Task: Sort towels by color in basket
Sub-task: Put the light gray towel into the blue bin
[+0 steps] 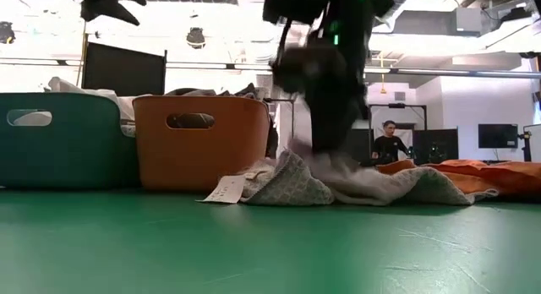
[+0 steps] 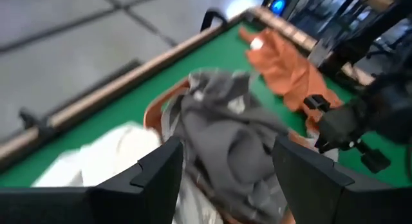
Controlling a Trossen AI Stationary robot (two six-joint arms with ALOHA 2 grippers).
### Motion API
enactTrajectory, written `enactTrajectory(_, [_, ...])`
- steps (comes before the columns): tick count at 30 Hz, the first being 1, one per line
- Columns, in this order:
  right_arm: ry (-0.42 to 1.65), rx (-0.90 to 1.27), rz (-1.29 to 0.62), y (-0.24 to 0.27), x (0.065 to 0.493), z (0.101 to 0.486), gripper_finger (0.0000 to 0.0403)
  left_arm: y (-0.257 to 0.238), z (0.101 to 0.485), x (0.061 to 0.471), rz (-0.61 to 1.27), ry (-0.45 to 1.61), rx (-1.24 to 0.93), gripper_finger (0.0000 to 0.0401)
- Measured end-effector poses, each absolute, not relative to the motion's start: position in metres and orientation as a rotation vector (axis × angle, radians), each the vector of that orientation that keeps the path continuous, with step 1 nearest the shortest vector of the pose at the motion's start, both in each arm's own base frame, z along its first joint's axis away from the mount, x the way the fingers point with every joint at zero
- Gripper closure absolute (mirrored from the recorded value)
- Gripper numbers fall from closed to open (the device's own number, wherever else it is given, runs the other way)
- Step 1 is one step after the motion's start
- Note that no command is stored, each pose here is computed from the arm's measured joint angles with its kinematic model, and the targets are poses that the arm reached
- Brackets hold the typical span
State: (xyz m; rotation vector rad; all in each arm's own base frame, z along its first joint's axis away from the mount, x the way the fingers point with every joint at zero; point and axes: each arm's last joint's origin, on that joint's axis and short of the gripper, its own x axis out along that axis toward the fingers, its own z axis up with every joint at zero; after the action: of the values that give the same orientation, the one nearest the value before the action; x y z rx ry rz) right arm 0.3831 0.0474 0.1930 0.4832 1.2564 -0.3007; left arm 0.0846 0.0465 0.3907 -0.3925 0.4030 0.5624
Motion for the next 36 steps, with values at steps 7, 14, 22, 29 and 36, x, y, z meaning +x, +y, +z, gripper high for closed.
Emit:
enactTrajectory(7, [0.926,0.514,-0.253,0.023,0.348,0.296,0.0376,0.05,0.405,0.093,0.523,0.268,-0.28,0.0172])
enactTrajectory(14, [0.342,0.394,-0.09,0.001,0.315,0.396,0.0376,0.055,0.403,0.125,0.307,0.121,-0.234,0.0172])
enactTrajectory(22, [-0.028,0.333,-0.122,-0.031,0.308,0.437,0.0376,0.056,0.398,0.185,0.09,-0.069,-0.205,0.0172])
enactTrajectory(29, [-0.078,0.322,-0.036,-0.049,0.328,0.428,0.0376,0.063,0.384,0.241,0.055,-0.151,-0.202,0.0172])
enactTrajectory(36, [-0.118,0.325,0.047,-0.053,0.339,0.425,0.0376,0.074,0.37,0.268,0.145,-0.19,-0.216,0.0172])
